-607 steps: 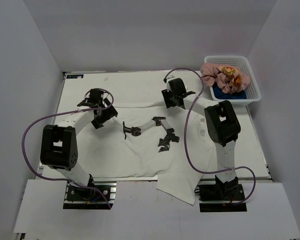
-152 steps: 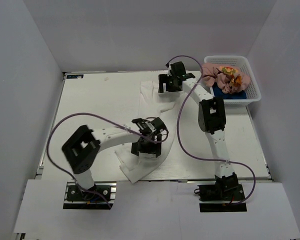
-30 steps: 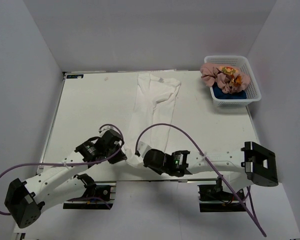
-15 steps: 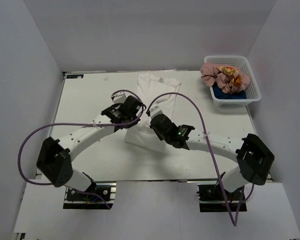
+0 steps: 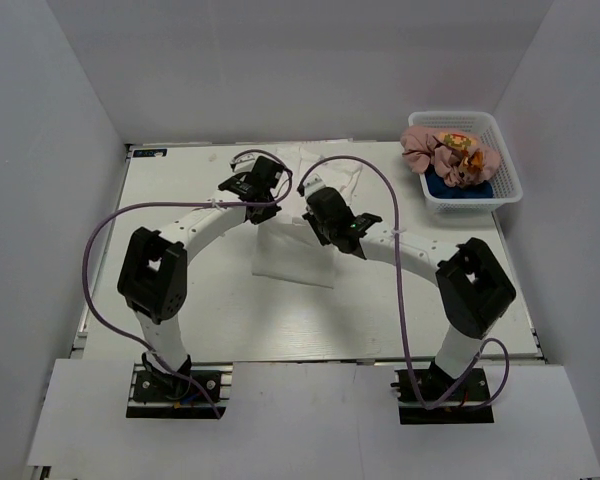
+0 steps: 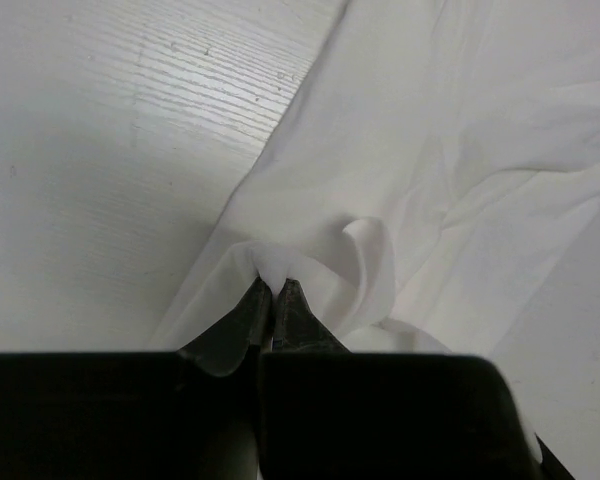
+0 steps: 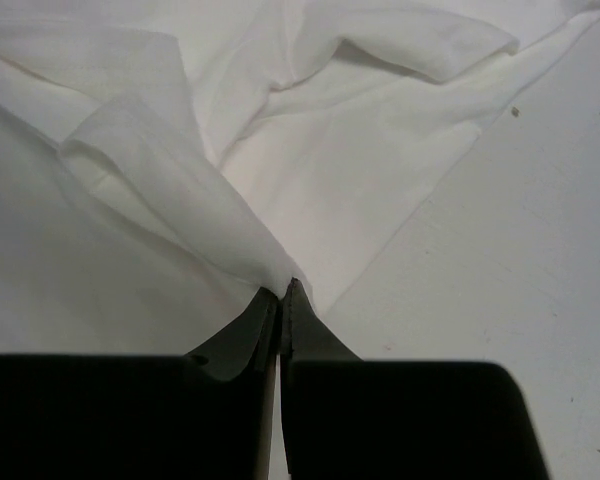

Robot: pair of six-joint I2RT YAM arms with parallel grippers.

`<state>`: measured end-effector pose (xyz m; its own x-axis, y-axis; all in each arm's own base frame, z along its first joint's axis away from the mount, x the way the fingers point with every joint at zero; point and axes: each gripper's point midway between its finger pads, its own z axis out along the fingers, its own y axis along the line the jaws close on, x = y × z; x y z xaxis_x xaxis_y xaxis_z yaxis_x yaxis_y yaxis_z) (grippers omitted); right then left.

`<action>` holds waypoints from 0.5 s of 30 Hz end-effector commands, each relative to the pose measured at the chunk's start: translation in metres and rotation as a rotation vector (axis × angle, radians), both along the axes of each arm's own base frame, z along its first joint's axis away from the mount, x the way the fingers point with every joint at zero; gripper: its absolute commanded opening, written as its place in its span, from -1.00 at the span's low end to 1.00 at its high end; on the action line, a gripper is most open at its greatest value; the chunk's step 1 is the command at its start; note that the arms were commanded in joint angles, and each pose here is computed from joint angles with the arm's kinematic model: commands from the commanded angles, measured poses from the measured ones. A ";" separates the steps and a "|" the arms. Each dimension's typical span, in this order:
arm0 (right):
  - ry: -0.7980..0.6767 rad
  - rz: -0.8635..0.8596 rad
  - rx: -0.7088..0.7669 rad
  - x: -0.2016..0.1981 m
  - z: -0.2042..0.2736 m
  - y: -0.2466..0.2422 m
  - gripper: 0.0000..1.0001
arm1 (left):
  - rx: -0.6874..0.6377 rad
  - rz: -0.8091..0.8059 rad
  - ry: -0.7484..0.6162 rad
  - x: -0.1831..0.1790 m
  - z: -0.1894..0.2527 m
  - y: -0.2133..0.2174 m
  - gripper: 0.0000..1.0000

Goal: Fold and stack the t-shirts

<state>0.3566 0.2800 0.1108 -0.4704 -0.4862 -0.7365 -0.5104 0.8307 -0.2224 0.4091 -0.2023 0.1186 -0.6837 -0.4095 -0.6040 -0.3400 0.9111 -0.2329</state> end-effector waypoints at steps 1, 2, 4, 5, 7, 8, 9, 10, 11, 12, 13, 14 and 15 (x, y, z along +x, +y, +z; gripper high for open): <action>0.024 0.052 0.025 0.009 0.005 0.010 -1.00 | -0.025 -0.074 -0.036 0.014 0.012 -0.011 -1.00; 0.029 0.051 0.028 0.012 0.001 0.011 -1.00 | -0.035 -0.081 -0.036 0.016 0.009 -0.014 -1.00; 0.058 0.040 0.013 0.012 -0.008 0.006 -1.00 | -0.028 -0.103 -0.035 0.020 0.002 -0.018 -1.00; 0.068 0.033 0.007 0.016 -0.011 0.005 -1.00 | -0.042 -0.101 -0.042 0.024 0.003 -0.017 -1.00; 0.090 0.020 -0.010 0.016 -0.014 -0.001 -1.00 | -0.041 -0.128 -0.044 0.030 -0.003 -0.023 -1.00; 0.098 0.011 -0.013 0.019 -0.014 -0.003 -1.00 | -0.043 -0.147 -0.042 0.031 -0.006 -0.026 -1.00; 0.110 -0.010 -0.018 0.018 -0.015 -0.007 -1.00 | -0.051 -0.147 -0.058 0.037 0.000 -0.029 -1.00; 0.126 -0.023 -0.042 0.016 -0.016 -0.014 -1.00 | -0.041 -0.161 -0.037 0.036 -0.007 -0.031 -1.00; 0.137 -0.048 -0.016 0.012 -0.010 -0.015 -1.00 | -0.052 -0.167 -0.043 0.038 -0.003 -0.033 -1.00; 0.147 -0.051 -0.007 0.009 -0.010 -0.016 -1.00 | -0.048 -0.172 -0.016 0.035 -0.008 -0.033 -1.00; 0.146 -0.047 0.014 0.006 -0.004 -0.015 -1.00 | -0.053 -0.172 -0.029 0.038 -0.002 -0.035 -1.00; 0.154 -0.035 0.029 0.001 0.000 -0.015 -1.00 | -0.060 -0.173 -0.044 0.037 0.006 -0.035 -1.00; 0.157 -0.025 0.033 -0.002 0.001 -0.015 -1.00 | -0.053 -0.167 -0.044 0.035 0.006 -0.031 -1.00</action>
<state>0.3620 0.2643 0.0841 -0.5943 -0.4892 -0.6383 -0.5161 0.8407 -0.1638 0.4352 -0.2305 0.0867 -0.7571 -0.3120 -0.5740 -0.2106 0.9483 -0.2376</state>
